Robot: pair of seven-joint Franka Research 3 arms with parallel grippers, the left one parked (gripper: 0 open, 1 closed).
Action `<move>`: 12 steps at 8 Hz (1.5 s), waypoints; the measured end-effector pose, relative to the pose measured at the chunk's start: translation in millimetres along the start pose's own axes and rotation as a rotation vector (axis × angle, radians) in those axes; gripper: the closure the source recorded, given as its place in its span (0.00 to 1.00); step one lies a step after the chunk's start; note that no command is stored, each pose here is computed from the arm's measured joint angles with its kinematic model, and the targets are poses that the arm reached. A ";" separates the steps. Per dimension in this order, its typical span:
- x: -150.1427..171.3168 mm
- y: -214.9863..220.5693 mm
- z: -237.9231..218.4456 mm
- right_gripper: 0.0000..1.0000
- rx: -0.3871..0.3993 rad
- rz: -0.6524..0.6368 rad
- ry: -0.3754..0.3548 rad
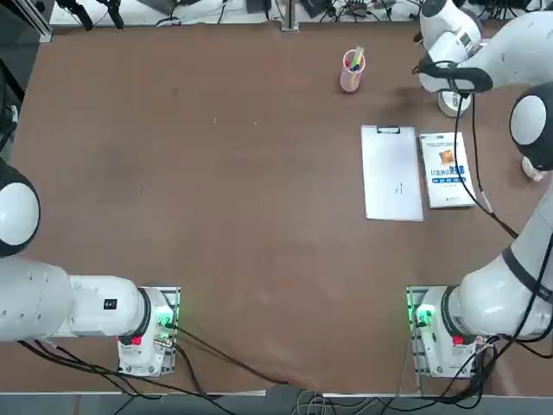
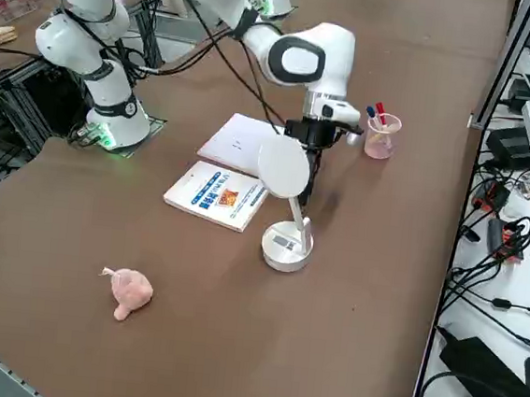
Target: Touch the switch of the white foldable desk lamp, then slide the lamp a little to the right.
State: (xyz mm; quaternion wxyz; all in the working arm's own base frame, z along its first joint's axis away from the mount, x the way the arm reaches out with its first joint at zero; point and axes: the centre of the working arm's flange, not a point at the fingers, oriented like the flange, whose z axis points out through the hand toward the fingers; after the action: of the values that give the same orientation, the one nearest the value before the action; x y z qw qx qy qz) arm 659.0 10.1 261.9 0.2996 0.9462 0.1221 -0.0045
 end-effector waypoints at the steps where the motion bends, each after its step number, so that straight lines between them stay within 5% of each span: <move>1: 4.0 9.8 -9.2 0.00 -0.019 -0.097 -0.016; 7: 17.4 30.7 -5.0 0.00 -0.172 -0.743 -0.092; 12: 22.9 1.7 10.3 0.00 -0.272 -1.062 -0.181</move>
State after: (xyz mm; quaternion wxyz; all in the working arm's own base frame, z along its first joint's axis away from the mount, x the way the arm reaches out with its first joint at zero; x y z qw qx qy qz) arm 682.3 8.1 252.6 0.3848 0.7034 0.5555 -0.2203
